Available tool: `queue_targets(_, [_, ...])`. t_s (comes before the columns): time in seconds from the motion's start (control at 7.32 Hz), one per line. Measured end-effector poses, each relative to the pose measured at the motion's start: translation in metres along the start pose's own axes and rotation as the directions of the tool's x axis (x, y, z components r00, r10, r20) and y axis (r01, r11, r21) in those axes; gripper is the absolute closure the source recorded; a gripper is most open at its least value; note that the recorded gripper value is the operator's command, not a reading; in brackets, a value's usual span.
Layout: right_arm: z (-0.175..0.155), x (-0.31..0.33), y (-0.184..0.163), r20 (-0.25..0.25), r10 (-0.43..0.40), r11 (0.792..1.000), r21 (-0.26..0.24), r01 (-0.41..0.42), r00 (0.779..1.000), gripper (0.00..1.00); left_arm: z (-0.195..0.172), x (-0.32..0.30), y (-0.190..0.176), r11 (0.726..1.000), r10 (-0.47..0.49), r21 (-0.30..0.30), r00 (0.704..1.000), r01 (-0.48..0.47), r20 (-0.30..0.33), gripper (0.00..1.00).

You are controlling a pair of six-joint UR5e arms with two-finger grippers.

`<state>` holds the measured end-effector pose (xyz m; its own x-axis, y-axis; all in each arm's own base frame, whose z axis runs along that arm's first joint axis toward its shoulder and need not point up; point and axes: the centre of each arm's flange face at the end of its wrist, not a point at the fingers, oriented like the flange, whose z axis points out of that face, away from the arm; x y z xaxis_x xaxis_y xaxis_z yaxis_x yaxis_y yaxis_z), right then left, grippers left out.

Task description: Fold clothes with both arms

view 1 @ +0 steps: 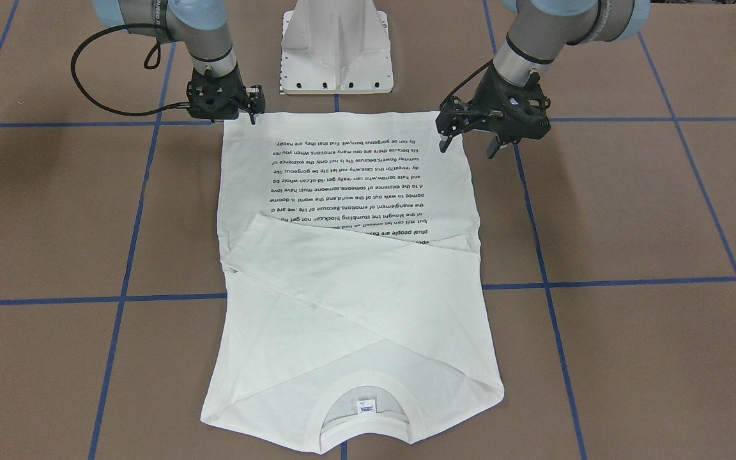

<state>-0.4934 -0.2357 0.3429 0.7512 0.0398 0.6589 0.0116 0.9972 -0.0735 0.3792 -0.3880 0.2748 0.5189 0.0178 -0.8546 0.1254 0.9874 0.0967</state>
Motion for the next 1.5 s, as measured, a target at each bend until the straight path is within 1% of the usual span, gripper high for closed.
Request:
queue_targets(0.27, [0.003, 0.003, 0.0, -0.009, 0.001, 1.0, -0.003, -0.001, 1.0, 0.23, 0.0, 0.0, 0.0, 1.0, 0.0, -0.001, 1.0, 0.0, -0.001, 0.01])
queue_targets(0.41, [0.005, 0.005, 0.001, -0.01, 0.001, 1.0, -0.013, -0.001, 1.0, 0.23, 0.0, 0.001, 0.0, 1.0, 0.001, -0.001, 1.0, -0.001, -0.001, 0.01])
queue_targets(0.68, [0.01, 0.01, 0.004, 0.006, 0.001, 0.999, -0.051, -0.001, 1.0, 0.23, 0.0, 0.001, 0.0, 1.0, 0.001, 0.0, 1.0, -0.001, -0.003, 0.01])
queue_targets(0.82, [0.013, 0.013, 0.005, 0.013, 0.0, 0.998, -0.059, 0.001, 1.0, 0.23, 0.0, 0.001, 0.0, 1.0, 0.001, 0.0, 1.0, -0.001, -0.003, 0.01])
queue_targets(0.96, [0.015, 0.016, 0.005, 0.015, 0.001, 0.998, -0.063, 0.0, 1.0, 0.31, 0.0, 0.001, 0.0, 1.0, 0.001, -0.001, 1.0, -0.001, -0.004, 0.01])
queue_targets(1.09, [0.016, 0.017, 0.005, 0.016, 0.002, 0.998, -0.065, -0.001, 1.0, 0.4, 0.0, 0.002, 0.001, 1.0, 0.001, -0.001, 1.0, -0.001, -0.004, 0.01])
queue_targets(1.5, [0.016, 0.017, 0.006, 0.017, 0.004, 0.998, -0.068, -0.003, 1.0, 0.75, 0.001, 0.002, 0.001, 1.0, 0.002, -0.002, 1.0, -0.002, -0.005, 0.01])
